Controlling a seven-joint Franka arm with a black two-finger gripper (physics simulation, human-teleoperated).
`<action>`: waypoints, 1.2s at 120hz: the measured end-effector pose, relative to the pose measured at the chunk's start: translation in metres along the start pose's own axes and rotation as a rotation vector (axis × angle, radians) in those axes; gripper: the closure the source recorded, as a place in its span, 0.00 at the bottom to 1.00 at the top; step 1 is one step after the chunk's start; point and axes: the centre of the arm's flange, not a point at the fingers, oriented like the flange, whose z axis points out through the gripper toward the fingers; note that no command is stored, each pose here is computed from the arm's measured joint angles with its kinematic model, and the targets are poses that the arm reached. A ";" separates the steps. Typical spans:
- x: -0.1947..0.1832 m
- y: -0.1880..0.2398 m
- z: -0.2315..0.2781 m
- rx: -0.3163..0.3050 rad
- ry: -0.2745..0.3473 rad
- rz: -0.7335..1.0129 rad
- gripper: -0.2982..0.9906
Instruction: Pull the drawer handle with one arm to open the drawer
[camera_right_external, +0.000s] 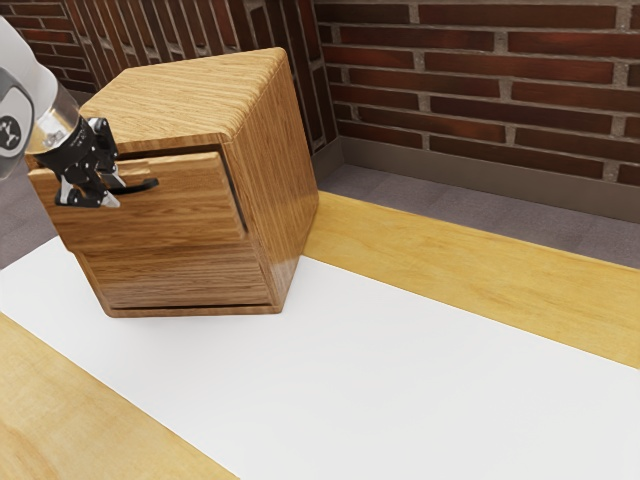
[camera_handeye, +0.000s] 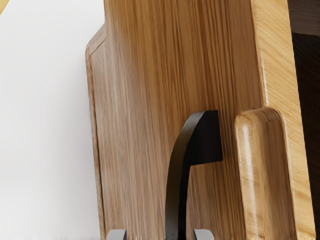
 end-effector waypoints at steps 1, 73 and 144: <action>0.000 0.000 0.000 0.000 0.000 0.000 0.69; -0.001 -0.021 -0.013 -0.003 0.012 -0.005 0.69; -0.002 -0.039 -0.021 -0.003 0.028 -0.011 0.69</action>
